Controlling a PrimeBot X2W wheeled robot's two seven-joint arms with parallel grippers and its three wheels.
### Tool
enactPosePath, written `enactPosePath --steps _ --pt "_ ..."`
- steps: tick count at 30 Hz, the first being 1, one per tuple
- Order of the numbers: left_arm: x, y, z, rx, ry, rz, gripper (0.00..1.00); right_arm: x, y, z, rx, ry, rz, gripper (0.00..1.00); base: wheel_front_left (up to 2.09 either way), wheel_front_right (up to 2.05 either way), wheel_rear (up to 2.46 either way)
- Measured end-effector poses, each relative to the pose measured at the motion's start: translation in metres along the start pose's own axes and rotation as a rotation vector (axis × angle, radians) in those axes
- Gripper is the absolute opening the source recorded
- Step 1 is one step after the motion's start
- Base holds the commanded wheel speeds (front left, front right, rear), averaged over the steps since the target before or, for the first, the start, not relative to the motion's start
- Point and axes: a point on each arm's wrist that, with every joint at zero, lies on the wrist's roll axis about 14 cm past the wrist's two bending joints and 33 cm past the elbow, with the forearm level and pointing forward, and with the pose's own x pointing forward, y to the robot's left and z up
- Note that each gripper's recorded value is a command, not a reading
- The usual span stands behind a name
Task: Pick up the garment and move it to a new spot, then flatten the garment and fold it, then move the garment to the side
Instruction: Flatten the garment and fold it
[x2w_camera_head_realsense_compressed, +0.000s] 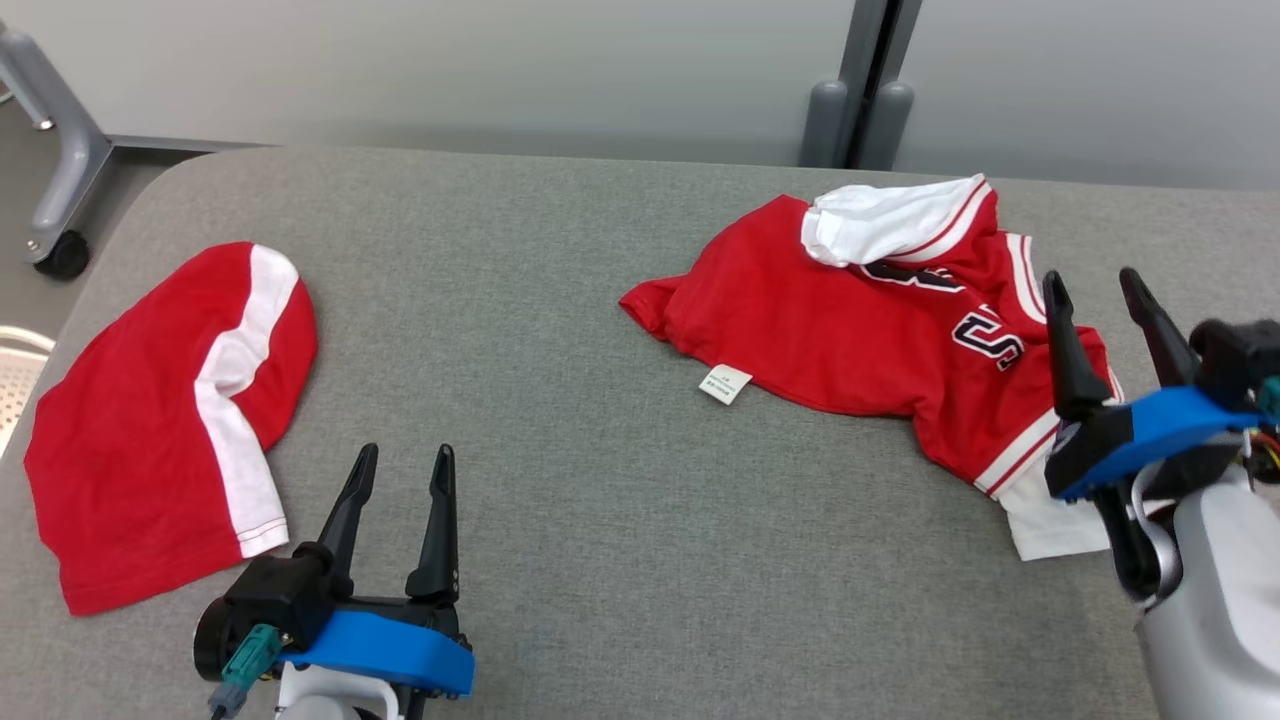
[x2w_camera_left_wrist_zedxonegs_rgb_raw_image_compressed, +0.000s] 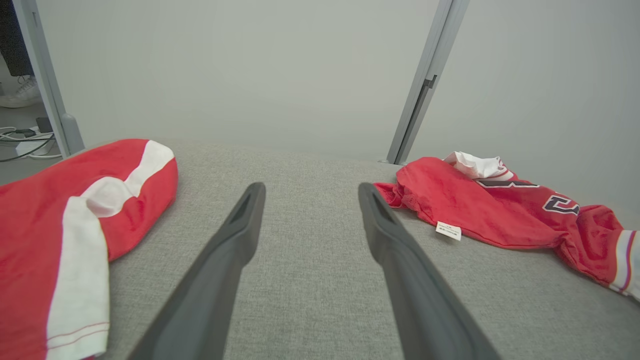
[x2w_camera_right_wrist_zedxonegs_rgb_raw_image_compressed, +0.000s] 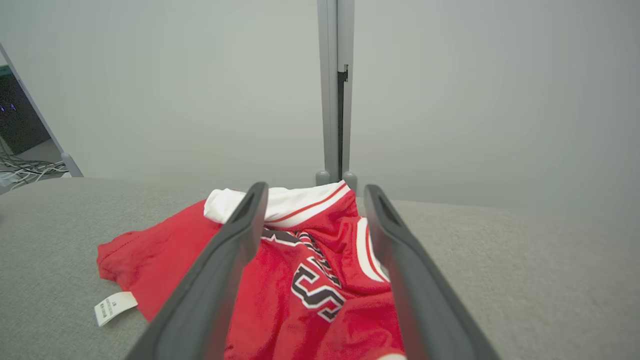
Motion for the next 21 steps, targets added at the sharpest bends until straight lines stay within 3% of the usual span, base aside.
enactPosePath --steps 9,21 --pt "-0.002 -0.007 0.003 0.007 -0.010 -0.022 1.00 -0.081 -0.016 0.000 0.036 -0.054 -0.120 1.00 0.00 0.00 0.00" --pt "-0.001 -0.018 0.004 0.005 -0.012 -0.056 1.00 -0.138 -0.018 -0.005 0.007 0.006 -0.167 1.00 0.00 0.00 0.00"
